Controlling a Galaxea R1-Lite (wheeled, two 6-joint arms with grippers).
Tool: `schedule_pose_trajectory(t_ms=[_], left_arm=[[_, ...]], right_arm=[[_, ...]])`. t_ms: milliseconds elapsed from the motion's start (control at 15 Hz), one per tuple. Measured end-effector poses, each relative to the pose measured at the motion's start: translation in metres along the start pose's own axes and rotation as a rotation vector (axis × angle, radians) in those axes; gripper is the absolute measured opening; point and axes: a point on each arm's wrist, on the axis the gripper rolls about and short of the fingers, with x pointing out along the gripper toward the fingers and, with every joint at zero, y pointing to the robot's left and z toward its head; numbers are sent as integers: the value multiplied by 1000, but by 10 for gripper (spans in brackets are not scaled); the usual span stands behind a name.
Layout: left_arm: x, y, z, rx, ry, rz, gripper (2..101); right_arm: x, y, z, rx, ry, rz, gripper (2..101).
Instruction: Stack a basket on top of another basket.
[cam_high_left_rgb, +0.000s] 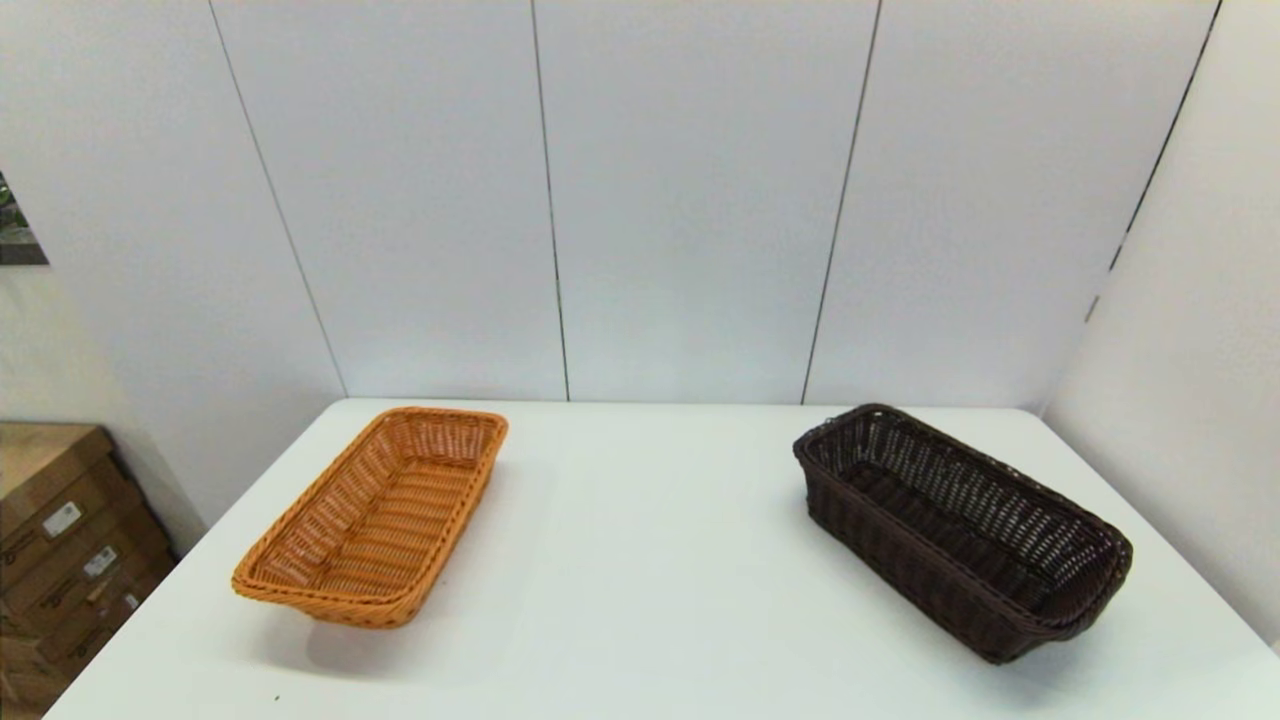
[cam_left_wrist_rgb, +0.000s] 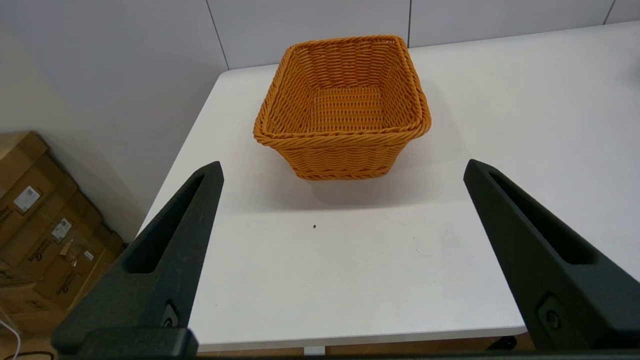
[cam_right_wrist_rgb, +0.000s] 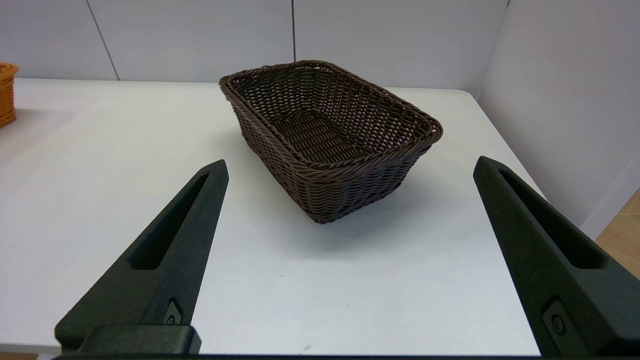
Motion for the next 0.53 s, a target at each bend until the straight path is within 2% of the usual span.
schedule_pose_trajectory(t_ms=[533], left_arm=[[0, 0, 0, 10, 0, -5, 978]], right_arm=[[0, 0, 0, 0, 0, 0, 973]])
